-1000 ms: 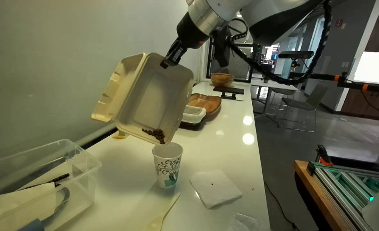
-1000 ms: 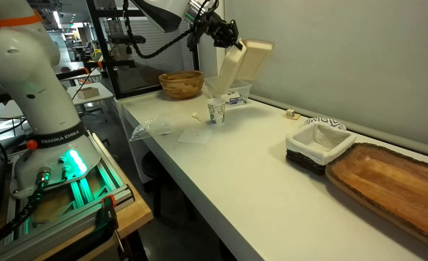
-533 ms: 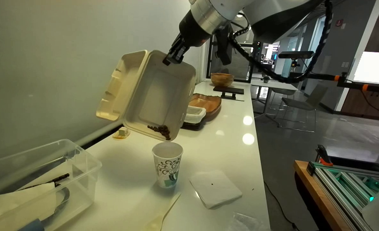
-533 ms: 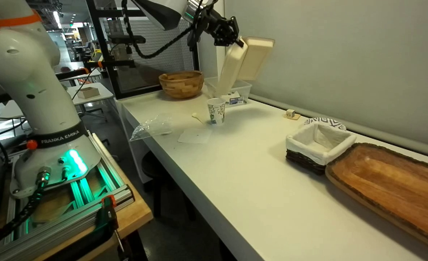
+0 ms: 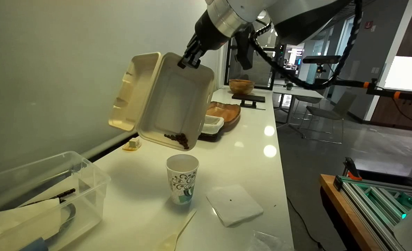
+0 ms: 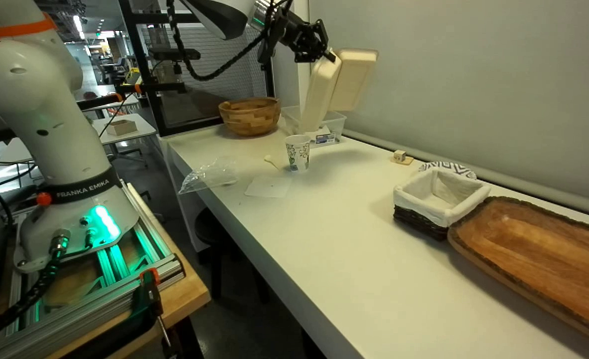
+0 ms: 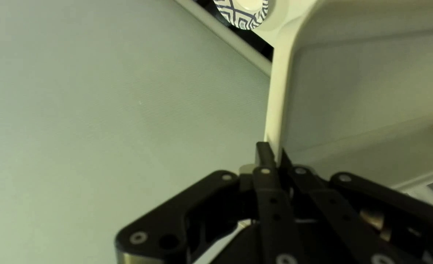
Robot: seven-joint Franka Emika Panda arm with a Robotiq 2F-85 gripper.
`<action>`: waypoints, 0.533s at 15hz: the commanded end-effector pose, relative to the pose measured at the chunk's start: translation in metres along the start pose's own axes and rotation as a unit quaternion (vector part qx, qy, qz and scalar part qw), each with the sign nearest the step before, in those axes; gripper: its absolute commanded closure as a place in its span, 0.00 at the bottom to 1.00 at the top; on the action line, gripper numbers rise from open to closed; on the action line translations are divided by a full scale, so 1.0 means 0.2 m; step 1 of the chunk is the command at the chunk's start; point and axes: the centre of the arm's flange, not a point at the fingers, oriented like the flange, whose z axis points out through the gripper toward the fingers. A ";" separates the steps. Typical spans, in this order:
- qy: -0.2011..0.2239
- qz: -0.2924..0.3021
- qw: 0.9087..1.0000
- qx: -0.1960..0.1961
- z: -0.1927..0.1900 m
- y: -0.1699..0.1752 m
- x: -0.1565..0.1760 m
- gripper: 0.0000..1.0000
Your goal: Pour the contents from the lunch pack into the cup
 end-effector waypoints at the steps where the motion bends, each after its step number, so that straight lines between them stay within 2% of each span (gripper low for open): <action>1: -0.002 -0.003 1.000 -0.022 -0.05 -0.08 -0.02 0.99; 8: -0.006 0.005 0.999 -0.051 -0.08 -0.16 0.01 0.99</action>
